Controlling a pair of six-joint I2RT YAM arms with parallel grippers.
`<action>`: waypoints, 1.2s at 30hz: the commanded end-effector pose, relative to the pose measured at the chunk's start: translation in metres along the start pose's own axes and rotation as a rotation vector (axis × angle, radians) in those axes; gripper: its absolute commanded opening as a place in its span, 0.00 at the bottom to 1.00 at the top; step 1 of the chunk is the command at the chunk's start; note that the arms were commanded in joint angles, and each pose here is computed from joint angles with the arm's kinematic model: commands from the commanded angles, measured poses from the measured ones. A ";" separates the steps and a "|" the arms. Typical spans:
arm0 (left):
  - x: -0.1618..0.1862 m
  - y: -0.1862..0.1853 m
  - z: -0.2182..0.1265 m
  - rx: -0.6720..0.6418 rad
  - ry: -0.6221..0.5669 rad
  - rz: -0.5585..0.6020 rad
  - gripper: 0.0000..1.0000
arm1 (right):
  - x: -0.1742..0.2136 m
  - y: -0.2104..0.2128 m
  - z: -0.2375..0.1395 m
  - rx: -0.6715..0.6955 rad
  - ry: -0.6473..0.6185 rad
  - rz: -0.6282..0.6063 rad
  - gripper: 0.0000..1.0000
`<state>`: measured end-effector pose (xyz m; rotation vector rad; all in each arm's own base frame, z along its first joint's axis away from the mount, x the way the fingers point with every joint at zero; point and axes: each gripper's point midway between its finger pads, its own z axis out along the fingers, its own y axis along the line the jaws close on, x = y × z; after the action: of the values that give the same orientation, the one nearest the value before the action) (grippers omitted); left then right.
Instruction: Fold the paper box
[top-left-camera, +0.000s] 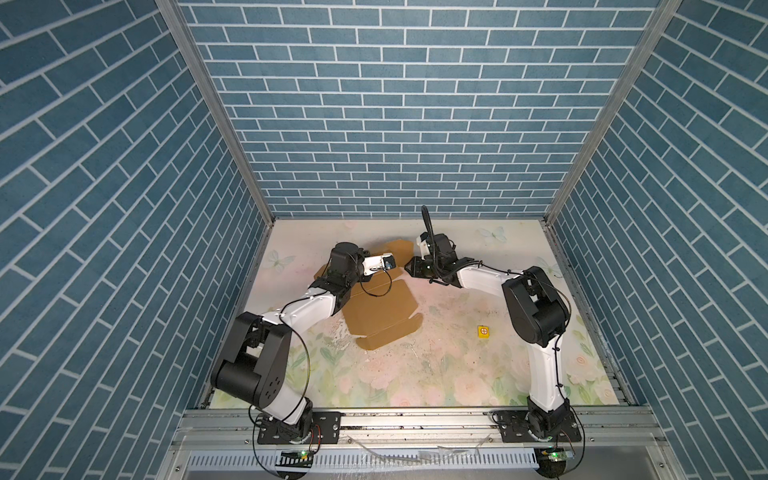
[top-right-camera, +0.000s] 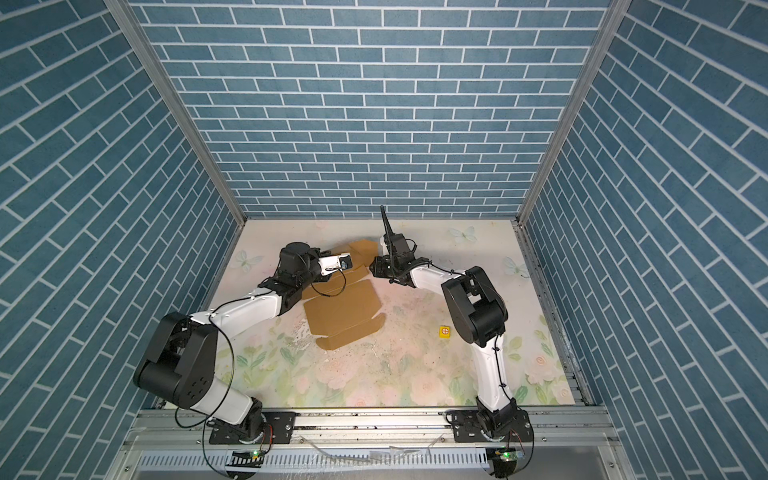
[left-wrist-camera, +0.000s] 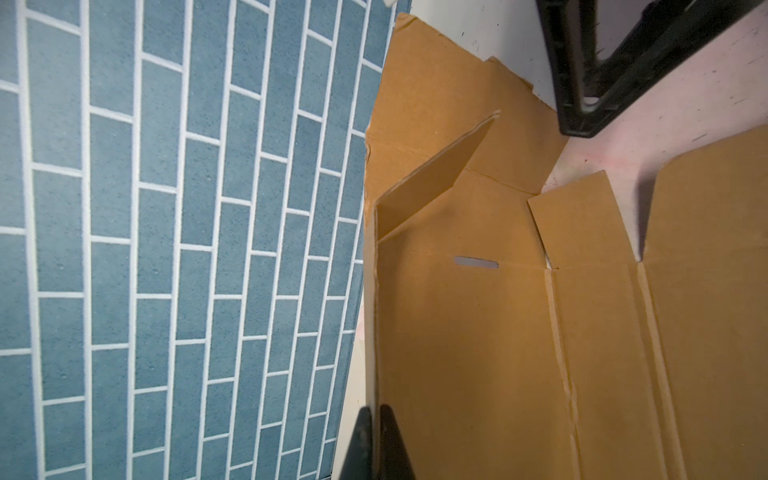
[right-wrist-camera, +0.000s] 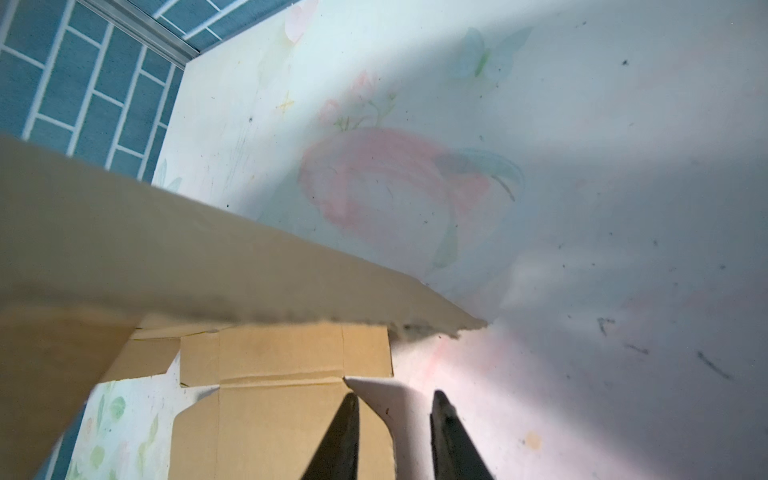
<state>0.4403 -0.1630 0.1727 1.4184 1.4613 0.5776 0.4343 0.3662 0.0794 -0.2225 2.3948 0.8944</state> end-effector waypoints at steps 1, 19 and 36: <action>0.007 -0.034 -0.001 0.108 0.012 -0.002 0.00 | -0.008 0.005 0.012 -0.024 -0.042 0.046 0.31; 0.007 -0.033 -0.002 0.107 0.011 -0.007 0.00 | 0.026 0.024 0.045 -0.111 0.020 0.120 0.30; 0.007 -0.033 -0.002 0.110 0.010 -0.007 0.00 | 0.038 0.092 0.017 -0.305 0.052 0.003 0.31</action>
<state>0.4412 -0.1594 0.1723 1.4134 1.4713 0.5859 0.3993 0.4367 0.0645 -0.2596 2.3731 1.1850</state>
